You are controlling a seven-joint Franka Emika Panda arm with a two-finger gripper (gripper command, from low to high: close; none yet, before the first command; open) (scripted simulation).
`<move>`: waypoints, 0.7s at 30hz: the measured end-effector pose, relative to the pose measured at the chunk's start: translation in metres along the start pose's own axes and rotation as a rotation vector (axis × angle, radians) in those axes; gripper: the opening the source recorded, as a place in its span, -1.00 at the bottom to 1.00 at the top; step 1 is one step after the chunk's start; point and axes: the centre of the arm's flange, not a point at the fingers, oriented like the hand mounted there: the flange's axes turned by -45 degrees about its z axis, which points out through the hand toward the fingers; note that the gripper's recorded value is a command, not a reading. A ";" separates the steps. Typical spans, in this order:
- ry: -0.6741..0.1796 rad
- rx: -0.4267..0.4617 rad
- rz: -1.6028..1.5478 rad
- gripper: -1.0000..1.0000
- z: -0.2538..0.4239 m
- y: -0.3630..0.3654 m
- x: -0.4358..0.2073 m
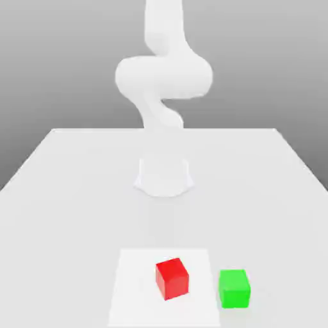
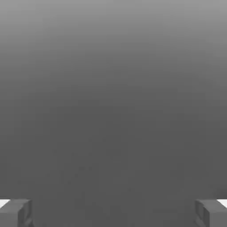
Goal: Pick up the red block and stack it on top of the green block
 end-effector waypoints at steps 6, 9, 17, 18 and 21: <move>-0.205 0.056 -0.085 0.00 0.138 -0.002 -0.040; -0.304 0.077 -0.128 0.00 0.197 -0.006 -0.073; -0.565 0.111 -0.255 0.00 0.320 -0.014 -0.193; -0.598 0.113 -0.273 0.00 0.331 -0.015 -0.211; -0.686 0.115 -0.321 0.00 0.359 -0.014 -0.261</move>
